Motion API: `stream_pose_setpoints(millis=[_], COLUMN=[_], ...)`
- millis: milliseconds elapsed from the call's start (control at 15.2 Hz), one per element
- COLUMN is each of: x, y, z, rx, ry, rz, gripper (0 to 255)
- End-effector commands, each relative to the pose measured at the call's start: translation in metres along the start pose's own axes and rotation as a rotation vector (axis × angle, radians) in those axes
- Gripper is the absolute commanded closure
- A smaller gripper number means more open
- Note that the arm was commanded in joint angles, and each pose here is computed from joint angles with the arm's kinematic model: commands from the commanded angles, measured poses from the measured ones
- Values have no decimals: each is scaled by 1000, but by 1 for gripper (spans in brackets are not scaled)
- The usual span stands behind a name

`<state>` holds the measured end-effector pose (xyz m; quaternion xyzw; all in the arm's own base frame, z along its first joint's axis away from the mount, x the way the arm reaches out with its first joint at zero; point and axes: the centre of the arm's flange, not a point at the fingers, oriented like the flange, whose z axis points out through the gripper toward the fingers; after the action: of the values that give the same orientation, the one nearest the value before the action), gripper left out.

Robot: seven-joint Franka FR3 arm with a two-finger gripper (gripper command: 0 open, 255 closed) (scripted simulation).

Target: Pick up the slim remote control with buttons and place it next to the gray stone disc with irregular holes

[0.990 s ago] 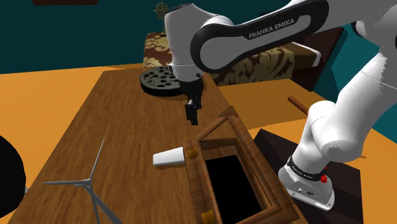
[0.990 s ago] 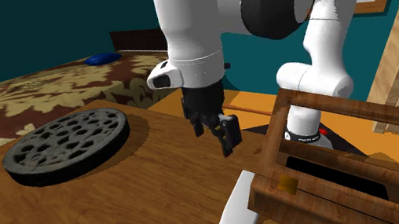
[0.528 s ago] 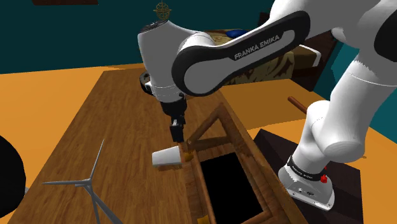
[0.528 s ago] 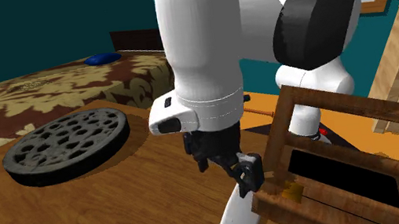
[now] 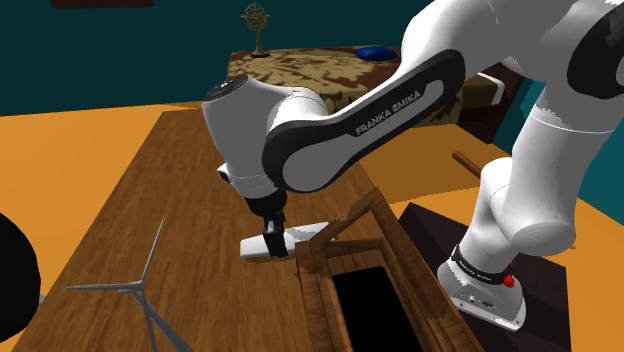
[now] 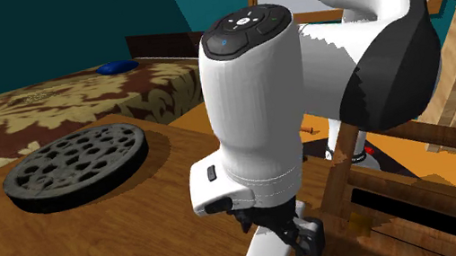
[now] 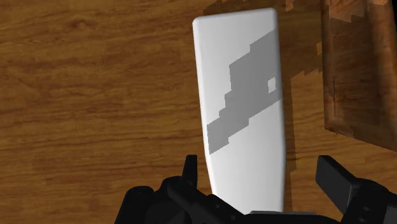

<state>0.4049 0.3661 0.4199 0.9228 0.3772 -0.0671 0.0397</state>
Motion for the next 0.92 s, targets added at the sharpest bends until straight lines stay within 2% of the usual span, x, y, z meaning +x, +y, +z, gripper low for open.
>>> stream_pose_setpoints(millis=[0, 66, 594, 660, 858], x=[-1, -1, -1, -1, -1], y=[-1, -1, -1, -1, -1], z=[11, 19, 19, 19, 19], rx=[0, 0, 0, 0, 0], ry=[0, 0, 0, 0, 0], rz=[-1, -1, -1, -1, -1], gripper=[0, 0, 0, 255, 255])
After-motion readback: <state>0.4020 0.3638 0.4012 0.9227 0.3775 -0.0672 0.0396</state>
